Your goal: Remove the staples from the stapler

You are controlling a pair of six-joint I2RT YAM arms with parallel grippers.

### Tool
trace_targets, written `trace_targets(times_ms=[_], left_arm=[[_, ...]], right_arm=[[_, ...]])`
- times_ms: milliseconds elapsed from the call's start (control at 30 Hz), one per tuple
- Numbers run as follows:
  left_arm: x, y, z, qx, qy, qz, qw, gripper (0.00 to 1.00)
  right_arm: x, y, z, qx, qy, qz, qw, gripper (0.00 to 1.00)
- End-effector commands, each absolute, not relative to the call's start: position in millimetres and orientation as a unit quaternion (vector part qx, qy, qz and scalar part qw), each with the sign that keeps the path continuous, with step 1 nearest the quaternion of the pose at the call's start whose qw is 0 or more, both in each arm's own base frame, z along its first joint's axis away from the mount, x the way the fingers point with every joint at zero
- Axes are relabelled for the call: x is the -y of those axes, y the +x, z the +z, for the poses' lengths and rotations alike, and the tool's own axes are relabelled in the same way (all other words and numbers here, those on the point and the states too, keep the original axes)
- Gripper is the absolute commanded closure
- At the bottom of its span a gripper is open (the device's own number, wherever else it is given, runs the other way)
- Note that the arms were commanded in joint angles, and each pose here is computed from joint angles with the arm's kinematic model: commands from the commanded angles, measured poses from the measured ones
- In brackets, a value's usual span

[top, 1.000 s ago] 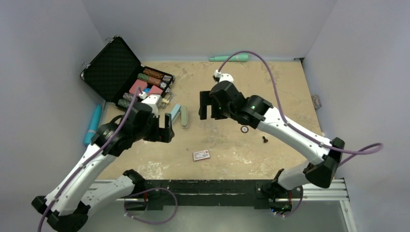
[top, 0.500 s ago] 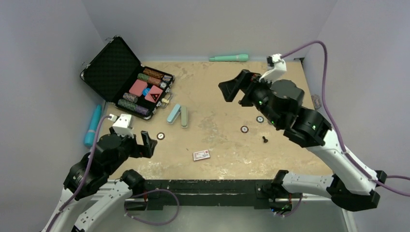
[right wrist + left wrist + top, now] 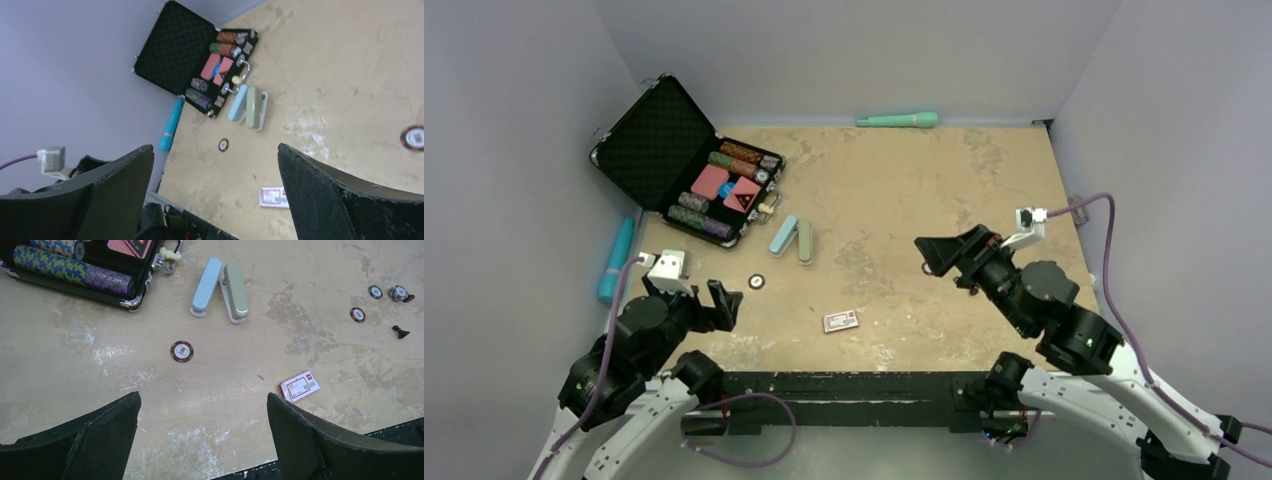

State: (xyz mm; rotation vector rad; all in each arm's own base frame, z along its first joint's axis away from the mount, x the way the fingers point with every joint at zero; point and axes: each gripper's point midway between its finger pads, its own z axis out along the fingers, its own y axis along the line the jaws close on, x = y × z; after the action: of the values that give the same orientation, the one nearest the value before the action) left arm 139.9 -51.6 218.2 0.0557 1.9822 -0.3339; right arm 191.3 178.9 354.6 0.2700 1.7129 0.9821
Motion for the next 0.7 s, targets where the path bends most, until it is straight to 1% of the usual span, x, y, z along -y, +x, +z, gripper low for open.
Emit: trace_targets(times_ms=[0,200,300,500,667], left_arm=[[52,147,229,-0.818,0.024,-0.139,0.558,0.0],[50,146,228,-0.816,0.021,-0.139,0.561,0.0],[51,146,228,-0.817,0.022,-0.138,0.56,0.0],[52,147,227,-0.818,0.025,-0.14,0.558,0.0],[53,147,227,-0.818,0.026,-0.14,0.557,0.0]], right_arm=[[-173,178,313,-0.719,0.174,0.458,0.494,0.01],[-158,174,277,-0.729,0.223,0.445,0.47,0.01],[-160,171,265,-0.742,0.223,0.438,0.457,0.01],[-170,170,247,-0.767,0.221,0.424,0.427,0.01],[-173,171,248,-0.773,0.213,0.419,0.426,0.01]])
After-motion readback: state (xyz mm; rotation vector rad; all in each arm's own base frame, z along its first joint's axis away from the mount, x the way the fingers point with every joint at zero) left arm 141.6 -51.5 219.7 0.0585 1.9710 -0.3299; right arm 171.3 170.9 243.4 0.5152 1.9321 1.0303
